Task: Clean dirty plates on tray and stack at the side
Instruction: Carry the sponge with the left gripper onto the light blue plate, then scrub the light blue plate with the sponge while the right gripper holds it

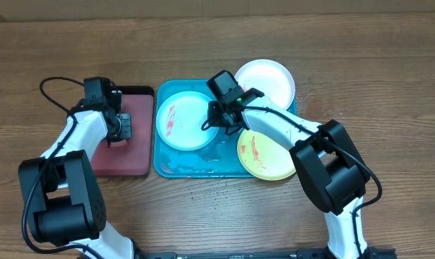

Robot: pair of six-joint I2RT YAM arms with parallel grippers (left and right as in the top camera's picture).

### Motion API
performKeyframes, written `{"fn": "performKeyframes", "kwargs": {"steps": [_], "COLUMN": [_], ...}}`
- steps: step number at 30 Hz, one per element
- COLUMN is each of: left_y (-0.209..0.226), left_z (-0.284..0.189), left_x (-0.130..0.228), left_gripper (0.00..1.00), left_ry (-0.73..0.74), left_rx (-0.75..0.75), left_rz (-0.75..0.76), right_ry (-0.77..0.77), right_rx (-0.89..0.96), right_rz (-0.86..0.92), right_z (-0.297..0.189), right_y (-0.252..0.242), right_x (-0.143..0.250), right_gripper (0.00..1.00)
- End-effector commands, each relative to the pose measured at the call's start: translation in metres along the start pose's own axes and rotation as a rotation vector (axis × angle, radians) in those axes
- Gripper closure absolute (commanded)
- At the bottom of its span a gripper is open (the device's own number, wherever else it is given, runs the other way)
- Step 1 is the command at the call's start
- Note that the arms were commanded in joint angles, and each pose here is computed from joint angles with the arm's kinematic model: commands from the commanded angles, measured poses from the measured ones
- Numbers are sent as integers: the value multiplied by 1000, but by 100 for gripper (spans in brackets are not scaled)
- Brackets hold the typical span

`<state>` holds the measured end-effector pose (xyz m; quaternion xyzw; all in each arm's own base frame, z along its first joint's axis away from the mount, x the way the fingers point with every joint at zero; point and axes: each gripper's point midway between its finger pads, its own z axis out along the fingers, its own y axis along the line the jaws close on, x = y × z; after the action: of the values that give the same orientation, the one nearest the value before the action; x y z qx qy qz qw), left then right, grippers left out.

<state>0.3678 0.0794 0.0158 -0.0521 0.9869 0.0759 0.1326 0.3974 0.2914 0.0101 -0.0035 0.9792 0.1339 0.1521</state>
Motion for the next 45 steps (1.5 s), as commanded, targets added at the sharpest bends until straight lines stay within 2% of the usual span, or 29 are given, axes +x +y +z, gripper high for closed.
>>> {"fn": "performKeyframes", "kwargs": {"steps": [1, 9, 14, 21, 30, 38, 40, 42, 45], "left_y": [-5, -28, -68, -132, -136, -155, -169, -190, -234], "left_z": [-31, -118, -130, -98, -24, 24, 27, 23, 1], "left_x": [-30, -83, -84, -66, -50, -17, -4, 10, 31], "left_gripper": [96, 96, 96, 96, 96, 96, 96, 96, 96], "left_ry": [-62, -155, -157, -62, 52, 186, 230, 273, 321], "left_rx": [58, 256, 353, 373, 87, 69, 115, 222, 518], "left_rz": [-52, -38, 31, 154, 88, 123, 171, 246, 407], "right_ry": [13, 54, 87, 101, 121, 120, 119, 118, 116], "right_rx": [34, -29, -65, -53, -39, -40, -39, -40, -38], "right_rz": [-5, 14, 46, 48, 51, 50, 50, 50, 50], "right_z": [8, 7, 6, 5, 5, 5, 5, 5, 5], "right_y": [-6, -2, -8, -12, -15, -15, -15, -15, -15], "right_x": [5, 7, 5, 8, 13, 13, 13, 12, 12], "right_gripper": [96, 96, 96, 96, 96, 96, 96, 96, 96]}}
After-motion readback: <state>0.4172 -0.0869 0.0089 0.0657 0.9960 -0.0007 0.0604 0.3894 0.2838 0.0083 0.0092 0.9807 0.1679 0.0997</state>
